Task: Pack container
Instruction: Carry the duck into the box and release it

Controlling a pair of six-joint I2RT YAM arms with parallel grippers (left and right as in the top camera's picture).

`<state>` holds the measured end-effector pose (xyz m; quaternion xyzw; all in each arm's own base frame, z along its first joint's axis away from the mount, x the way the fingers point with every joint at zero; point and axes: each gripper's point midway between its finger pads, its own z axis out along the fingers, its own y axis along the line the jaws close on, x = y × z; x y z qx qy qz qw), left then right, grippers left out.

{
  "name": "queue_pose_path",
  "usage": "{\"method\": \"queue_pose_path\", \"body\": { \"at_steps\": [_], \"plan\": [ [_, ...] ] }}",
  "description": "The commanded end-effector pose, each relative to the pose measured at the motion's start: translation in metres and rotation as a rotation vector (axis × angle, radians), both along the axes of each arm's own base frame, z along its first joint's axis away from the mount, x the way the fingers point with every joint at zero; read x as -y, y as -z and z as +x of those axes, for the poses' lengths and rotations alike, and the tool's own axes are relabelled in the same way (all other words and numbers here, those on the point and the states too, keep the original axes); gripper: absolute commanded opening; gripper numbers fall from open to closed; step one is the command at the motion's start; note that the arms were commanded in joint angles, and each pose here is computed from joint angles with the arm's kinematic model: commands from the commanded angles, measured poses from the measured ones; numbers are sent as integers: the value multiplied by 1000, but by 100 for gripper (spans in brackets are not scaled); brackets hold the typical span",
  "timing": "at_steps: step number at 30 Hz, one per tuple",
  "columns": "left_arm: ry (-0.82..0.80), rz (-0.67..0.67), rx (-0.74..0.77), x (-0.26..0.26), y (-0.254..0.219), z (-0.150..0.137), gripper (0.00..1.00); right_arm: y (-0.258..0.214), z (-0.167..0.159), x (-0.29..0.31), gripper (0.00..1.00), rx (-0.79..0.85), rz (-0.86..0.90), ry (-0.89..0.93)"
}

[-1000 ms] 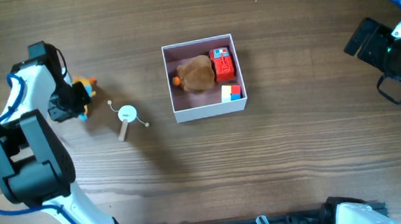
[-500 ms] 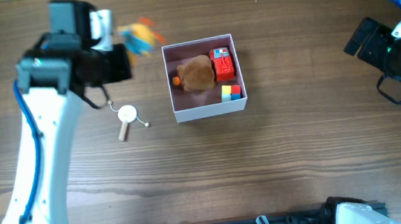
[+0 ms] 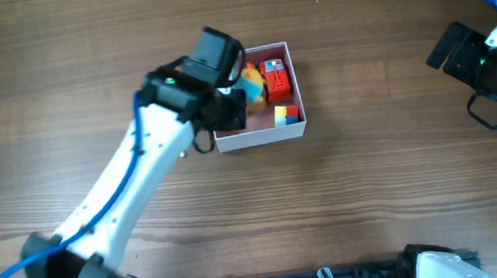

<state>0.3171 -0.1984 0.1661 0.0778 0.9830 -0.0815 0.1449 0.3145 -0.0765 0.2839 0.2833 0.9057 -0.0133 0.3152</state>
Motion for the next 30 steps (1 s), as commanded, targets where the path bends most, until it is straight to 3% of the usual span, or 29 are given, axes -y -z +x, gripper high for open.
{"method": "queue_pose_path", "body": {
  "at_steps": [1, 10, 20, 25, 30],
  "plan": [
    [-133, 42, -74, -4, 37, 3, 4, -1, 3, -1, 100, 0, -3, -18],
    [-231, 69, -151, 0, 75, 9, 13, -1, 3, -1, 100, 0, -3, -18],
    [-266, 211, -66, -28, 74, 20, 19, -1, 3, -1, 100, 0, -3, -18],
    [-266, 251, -92, -36, 75, 13, 20, -1, 3, -1, 100, 0, -3, -18],
    [-265, 257, -99, -37, 75, 11, 39, -1, 3, -1, 100, 0, -3, -18]
  ]
}}
